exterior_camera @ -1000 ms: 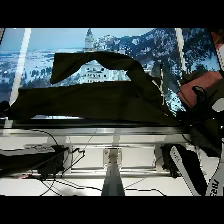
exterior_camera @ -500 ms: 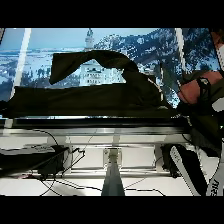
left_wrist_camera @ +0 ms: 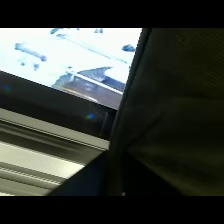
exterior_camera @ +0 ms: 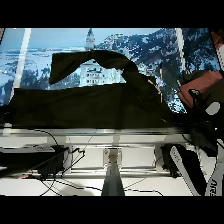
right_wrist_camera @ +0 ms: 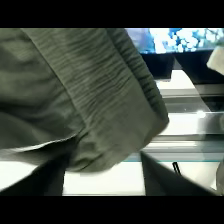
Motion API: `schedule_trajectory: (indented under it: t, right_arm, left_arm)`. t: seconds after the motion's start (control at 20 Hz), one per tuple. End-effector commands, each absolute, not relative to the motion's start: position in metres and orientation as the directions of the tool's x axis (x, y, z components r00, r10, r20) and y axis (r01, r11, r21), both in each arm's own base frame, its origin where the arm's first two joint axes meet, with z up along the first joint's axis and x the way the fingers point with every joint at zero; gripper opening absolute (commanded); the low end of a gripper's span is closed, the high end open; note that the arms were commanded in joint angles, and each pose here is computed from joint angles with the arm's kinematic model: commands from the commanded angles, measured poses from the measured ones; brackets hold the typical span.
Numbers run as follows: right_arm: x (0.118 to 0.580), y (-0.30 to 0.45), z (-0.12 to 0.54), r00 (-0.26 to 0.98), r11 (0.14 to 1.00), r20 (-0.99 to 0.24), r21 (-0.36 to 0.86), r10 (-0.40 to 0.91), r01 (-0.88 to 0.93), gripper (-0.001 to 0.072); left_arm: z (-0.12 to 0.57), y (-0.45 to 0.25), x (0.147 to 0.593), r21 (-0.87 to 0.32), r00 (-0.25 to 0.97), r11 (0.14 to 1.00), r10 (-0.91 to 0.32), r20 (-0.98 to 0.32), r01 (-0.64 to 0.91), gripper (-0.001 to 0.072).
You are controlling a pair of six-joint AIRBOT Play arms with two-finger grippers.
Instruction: Fold the clothes and pants, and hang the long-sleeved shirts on hangers.
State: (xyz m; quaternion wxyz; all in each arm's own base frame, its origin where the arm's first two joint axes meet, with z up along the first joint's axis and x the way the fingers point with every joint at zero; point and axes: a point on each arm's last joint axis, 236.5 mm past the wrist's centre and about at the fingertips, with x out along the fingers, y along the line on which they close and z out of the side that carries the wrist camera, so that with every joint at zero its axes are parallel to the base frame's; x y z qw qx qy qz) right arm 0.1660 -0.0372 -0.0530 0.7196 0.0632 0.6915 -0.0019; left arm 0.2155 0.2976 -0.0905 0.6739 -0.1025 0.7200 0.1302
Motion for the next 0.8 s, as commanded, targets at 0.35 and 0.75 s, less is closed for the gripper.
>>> schedule_trajectory:
  t: [0.35, 0.75]
  right_arm:
    - [0.279, -0.068, 0.011, 0.472, 0.985, -0.881, 0.058, -0.027, 0.165, 0.0513]
    - [0.311, -0.063, 0.02, 0.553, 0.973, -0.833, 0.136, 0.012, 0.185, 0.0513]
  left_arm:
    - [-0.064, 0.27, 0.262, 0.003, 0.031, 0.95, 0.014, -0.999, -0.313, 0.0694]
    - [-0.036, 0.114, 0.425, -0.48, 0.434, 0.857, -0.366, -0.823, -0.187, 0.0694]
